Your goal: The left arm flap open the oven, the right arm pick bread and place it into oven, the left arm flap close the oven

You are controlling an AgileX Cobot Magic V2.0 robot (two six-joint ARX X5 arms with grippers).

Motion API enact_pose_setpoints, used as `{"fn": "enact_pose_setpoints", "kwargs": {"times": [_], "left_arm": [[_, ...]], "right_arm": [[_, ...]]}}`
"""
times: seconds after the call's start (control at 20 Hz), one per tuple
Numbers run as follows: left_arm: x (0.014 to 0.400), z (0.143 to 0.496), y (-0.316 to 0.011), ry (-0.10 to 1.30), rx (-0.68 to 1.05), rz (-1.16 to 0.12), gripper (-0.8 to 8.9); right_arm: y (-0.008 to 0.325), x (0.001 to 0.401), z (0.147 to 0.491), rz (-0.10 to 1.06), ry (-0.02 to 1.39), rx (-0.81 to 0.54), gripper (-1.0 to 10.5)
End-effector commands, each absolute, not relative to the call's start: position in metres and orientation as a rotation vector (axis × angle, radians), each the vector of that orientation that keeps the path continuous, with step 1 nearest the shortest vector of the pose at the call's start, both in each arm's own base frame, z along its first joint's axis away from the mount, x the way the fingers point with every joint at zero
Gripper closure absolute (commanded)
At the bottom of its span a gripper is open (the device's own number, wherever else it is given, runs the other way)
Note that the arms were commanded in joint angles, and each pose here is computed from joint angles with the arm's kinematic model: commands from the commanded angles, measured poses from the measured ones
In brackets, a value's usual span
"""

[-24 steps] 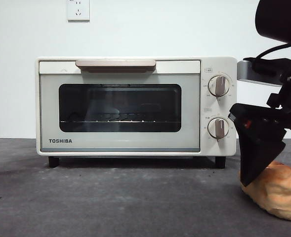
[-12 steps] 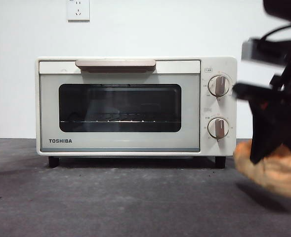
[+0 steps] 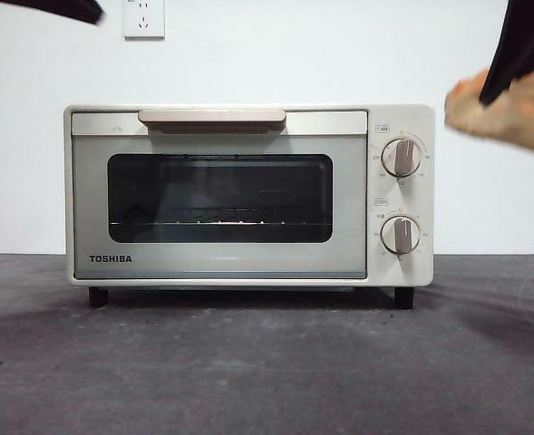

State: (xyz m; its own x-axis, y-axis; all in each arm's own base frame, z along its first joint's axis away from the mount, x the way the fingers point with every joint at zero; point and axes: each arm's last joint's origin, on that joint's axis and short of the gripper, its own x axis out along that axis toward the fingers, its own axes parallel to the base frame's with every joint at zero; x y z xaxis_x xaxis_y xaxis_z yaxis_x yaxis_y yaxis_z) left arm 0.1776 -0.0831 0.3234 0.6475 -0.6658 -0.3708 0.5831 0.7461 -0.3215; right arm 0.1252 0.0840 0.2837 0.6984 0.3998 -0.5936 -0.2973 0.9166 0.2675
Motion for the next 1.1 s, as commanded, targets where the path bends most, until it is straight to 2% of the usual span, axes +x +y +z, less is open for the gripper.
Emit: {"fn": "enact_pose_setpoints", "kwargs": {"times": [0.05, 0.5, 1.1], "left_arm": [[0.194, 0.324, -0.097, 0.477, -0.176, -0.706, 8.02], [0.242, 0.315, -0.136, 0.478, -0.081, -0.652, 8.02], [0.263, 0.291, -0.150, 0.509, 0.005, -0.619, 8.02]], "right_arm": [[0.082, 0.120, 0.298, 0.415, 0.652, 0.154, 7.7], [0.072, 0.106, 0.302, 0.417, 0.644, 0.157, 7.7], [0.072, 0.106, 0.302, 0.418, 0.648, 0.147, 7.7]]}}
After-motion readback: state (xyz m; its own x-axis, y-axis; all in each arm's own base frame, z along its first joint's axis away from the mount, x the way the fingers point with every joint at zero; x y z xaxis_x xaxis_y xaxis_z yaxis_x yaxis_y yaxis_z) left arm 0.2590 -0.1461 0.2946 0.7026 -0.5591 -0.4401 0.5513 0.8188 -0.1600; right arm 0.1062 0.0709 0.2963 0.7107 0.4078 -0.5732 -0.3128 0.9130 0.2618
